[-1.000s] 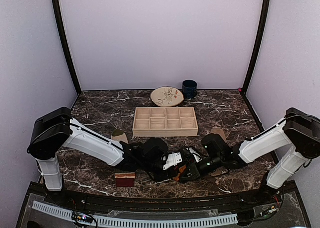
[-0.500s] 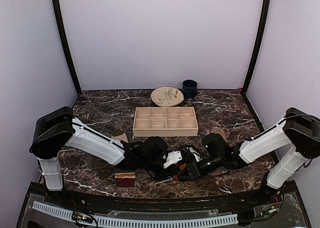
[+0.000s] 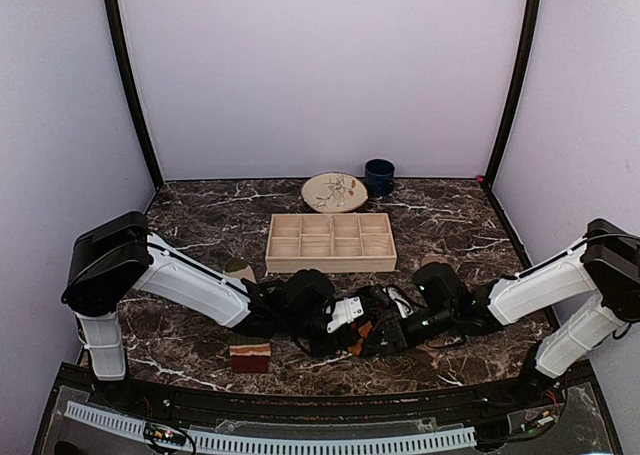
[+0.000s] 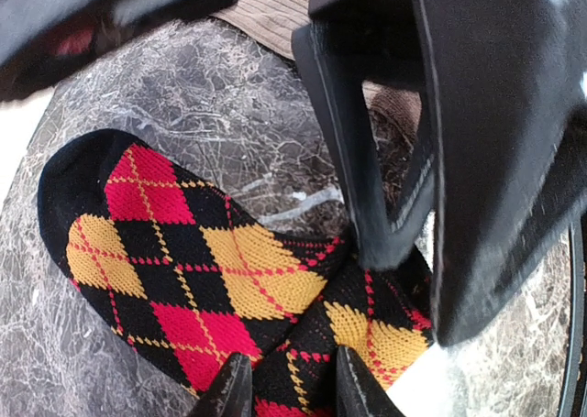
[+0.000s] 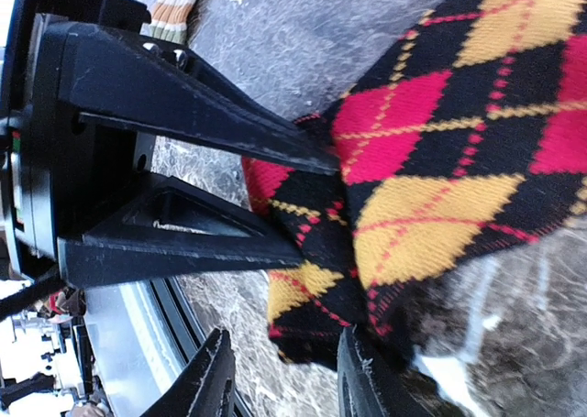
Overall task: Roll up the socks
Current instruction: Roll the sock at the center of the board.
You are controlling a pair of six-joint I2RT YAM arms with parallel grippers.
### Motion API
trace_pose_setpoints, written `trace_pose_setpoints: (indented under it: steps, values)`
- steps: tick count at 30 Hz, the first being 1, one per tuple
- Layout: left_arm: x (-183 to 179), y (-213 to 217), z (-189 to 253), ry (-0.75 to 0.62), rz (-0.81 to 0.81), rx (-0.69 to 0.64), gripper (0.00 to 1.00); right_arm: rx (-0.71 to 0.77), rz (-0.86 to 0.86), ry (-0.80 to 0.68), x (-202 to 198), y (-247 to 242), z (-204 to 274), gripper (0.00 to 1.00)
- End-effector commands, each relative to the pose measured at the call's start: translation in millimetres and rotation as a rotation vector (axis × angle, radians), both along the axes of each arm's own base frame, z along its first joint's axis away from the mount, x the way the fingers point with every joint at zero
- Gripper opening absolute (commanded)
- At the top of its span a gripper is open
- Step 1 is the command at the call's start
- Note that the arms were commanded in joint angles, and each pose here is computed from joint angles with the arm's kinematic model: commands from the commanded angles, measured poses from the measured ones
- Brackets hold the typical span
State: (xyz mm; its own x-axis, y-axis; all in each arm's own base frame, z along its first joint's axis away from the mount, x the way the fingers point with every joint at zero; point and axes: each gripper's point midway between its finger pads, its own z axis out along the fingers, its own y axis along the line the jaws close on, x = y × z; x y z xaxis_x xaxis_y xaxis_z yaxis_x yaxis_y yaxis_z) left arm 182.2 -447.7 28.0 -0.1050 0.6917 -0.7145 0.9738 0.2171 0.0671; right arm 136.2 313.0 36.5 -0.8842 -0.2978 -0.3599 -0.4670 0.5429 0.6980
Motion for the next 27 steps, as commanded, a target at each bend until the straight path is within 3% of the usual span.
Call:
trace_pose_setpoints:
  steps: [1,10,19,27]
  values:
    - [-2,25,-33,0.051,0.028,0.124,0.34,-0.047,-0.075,-0.014,10,-20,-6,0.38]
    - [-1,25,-32,0.061,0.025,0.117,0.33,-0.030,-0.150,-0.092,22,-32,9,0.39]
    - [-1,23,-30,0.096,0.009,0.108,0.33,-0.019,-0.278,-0.321,38,-58,48,0.39]
    - [-3,19,-29,0.149,-0.028,0.127,0.33,-0.147,-0.256,-0.528,34,-51,58,0.37]
